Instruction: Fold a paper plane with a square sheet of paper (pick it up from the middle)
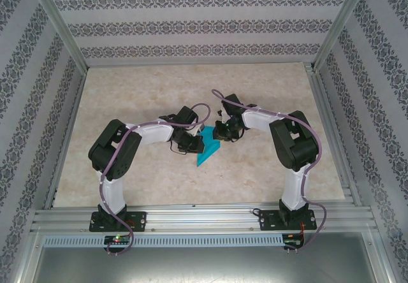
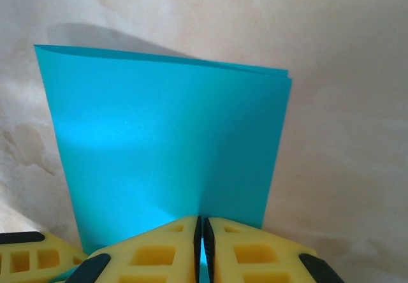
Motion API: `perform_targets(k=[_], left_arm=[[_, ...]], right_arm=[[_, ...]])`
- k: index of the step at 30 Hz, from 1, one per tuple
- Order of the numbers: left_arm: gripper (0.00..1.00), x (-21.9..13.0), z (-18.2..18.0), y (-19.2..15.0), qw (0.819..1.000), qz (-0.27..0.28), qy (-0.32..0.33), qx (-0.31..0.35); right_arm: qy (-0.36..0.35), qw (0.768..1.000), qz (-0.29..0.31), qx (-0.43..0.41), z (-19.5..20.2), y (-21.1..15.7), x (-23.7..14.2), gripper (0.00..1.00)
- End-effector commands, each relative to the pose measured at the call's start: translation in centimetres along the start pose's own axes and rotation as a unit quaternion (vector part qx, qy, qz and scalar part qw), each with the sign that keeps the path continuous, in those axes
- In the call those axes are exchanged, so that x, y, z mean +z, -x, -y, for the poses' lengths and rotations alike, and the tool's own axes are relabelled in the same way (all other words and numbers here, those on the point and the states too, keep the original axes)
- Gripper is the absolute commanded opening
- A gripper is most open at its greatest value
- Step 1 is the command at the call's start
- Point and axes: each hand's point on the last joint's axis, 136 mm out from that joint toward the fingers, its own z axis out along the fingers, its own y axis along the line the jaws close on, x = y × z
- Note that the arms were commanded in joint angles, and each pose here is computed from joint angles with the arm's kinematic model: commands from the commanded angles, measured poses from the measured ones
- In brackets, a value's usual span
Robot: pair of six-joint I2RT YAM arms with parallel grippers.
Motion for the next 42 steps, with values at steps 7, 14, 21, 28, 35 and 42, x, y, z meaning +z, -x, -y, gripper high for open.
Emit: perform_targets(k=[7, 14, 21, 28, 35, 42], left_arm=[[0.11, 1.3, -1.8, -1.0, 1.0, -0.018, 0.014, -0.003], [0.11, 1.3, -1.6, -0.9, 1.0, -0.018, 0.01, -0.005], [0.11, 1.4, -1.8, -0.9, 1.0, -0.02, 0.015, -0.004], [0.11, 1.6, -1.7, -0.8, 1.0, -0.023, 0.013, -0.001], [0.11, 1.6, -1.6, -0.7, 1.0, -0.024, 0.013, 0.002], [0.11, 1.6, -1.7, -0.8, 1.0, -0.027, 0.012, 0.003]], right_arm=[[0.044, 0.998, 0.037, 0.03, -1.7, 0.9, -3.6, 0.25], [0.085, 0.989, 0.107, 0.063, -2.1, -0.8, -7.5, 0.19], [0.174, 0.978, 0.1, 0.058, -5.8, -7.2, -5.7, 0.01], [0.19, 0.978, 0.072, 0.051, -8.8, -11.2, -1.7, 0.0], [0.183, 0.979, 0.061, 0.062, -8.9, -11.5, 1.1, 0.0], [0.186, 0.977, 0.079, 0.063, -8.6, -11.0, 0.3, 0.0]])
